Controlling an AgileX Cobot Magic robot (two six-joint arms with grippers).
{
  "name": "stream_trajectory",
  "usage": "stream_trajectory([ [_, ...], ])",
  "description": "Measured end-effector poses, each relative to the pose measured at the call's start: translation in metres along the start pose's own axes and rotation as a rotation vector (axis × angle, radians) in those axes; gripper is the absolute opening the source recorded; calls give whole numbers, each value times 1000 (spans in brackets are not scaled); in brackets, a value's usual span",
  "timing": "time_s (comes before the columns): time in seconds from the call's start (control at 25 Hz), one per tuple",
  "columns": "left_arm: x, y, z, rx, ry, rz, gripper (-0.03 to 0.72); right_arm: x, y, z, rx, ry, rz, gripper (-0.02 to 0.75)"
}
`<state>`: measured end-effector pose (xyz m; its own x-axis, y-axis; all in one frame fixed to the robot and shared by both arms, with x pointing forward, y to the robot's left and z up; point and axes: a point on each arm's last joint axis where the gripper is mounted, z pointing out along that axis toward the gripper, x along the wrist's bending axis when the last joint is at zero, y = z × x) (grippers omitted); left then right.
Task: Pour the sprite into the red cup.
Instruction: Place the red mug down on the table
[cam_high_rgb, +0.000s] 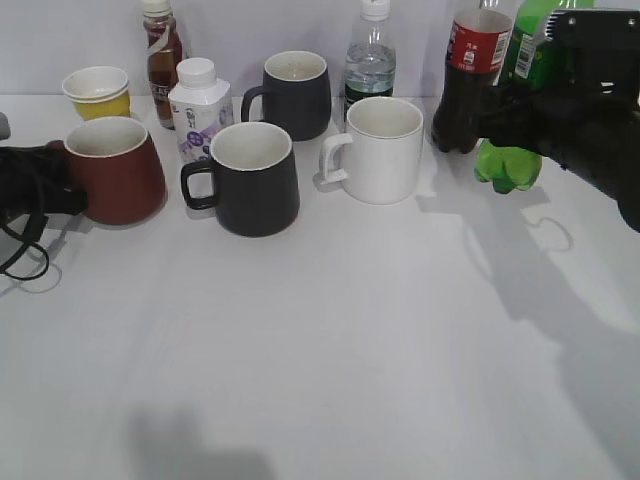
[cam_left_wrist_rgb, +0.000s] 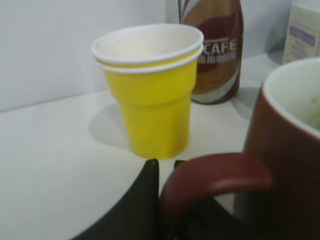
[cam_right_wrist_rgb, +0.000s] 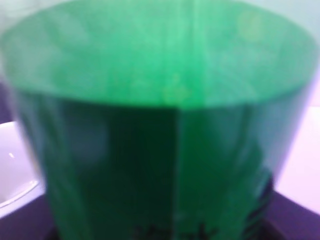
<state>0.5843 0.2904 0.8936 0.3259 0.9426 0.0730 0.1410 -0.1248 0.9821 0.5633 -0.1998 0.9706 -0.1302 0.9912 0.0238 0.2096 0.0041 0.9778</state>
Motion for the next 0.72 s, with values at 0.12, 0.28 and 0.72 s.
stream_trajectory([
  [0.12, 0, -2, 0, 4, -4, 0, 58, 0, 0, 0, 0, 0, -1, 425],
  [0.28, -1, -2, 0, 2, -7, 0, 65, 0, 0, 0, 0, 0, -1, 425],
  [0.72, -3, 0, 1, -19, -31, -4, 226, 0, 0, 0, 0, 0, -2, 425],
])
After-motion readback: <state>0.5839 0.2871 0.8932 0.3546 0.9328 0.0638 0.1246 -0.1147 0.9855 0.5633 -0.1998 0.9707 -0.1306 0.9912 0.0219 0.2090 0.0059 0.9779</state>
